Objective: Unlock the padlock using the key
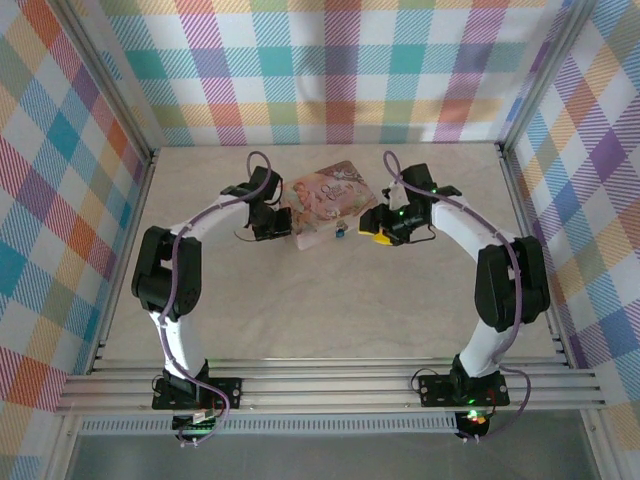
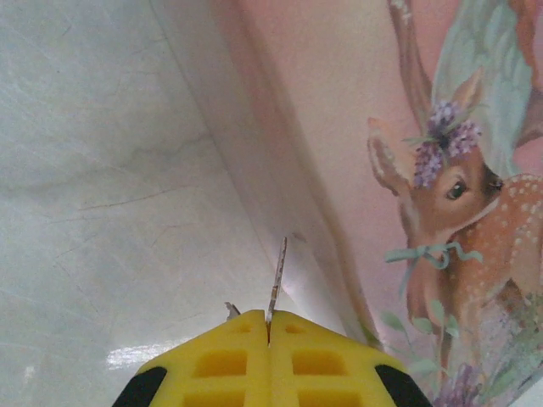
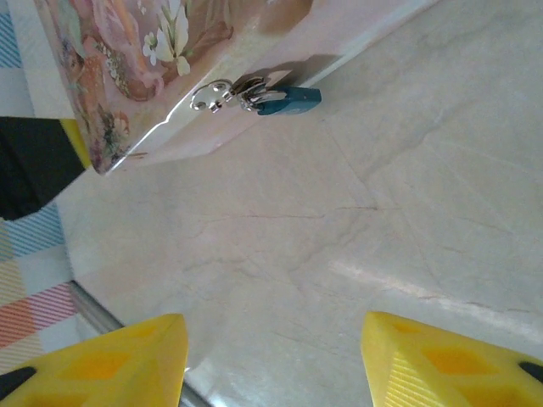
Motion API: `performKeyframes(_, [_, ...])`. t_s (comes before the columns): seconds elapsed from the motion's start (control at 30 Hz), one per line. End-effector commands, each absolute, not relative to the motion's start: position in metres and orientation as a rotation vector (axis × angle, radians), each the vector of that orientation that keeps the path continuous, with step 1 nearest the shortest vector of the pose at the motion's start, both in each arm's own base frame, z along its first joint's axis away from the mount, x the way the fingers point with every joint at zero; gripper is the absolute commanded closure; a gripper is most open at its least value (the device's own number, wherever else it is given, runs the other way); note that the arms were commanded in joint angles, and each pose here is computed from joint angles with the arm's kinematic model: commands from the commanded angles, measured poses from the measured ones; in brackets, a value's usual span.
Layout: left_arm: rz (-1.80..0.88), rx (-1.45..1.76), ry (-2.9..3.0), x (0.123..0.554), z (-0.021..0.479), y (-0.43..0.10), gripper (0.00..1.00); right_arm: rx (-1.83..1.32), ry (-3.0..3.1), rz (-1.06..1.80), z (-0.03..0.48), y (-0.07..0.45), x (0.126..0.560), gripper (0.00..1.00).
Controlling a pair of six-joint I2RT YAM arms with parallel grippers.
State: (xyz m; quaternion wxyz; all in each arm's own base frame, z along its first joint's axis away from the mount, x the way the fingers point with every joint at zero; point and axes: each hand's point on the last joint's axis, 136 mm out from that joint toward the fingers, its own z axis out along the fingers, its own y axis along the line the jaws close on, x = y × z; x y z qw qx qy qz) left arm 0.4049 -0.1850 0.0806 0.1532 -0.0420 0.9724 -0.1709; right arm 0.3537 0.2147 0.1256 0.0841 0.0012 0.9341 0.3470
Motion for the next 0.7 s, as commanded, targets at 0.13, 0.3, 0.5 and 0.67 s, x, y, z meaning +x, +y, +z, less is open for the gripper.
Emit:
performKeyframes(0.13, [-0.544,-0.124,2.719,0.381,0.099,-0.171,1.0,-0.41,2.631,0.719,0.116,0.243,0.385,0.43])
performKeyframes(0.3, [-0.54,-0.157,2.701,0.36,0.102,-0.156,1.0,-0.446,2.613,0.58,0.101,0.253,0.407,0.44])
performKeyframes(0.5, [-0.555,-0.159,2.685,0.341,0.105,-0.147,1.0,-0.44,2.594,0.559,0.083,0.257,0.416,0.44])
performKeyframes(0.67, [-0.559,-0.159,2.673,0.335,0.106,-0.144,1.0,-0.483,2.572,0.515,0.076,0.265,0.412,0.43])
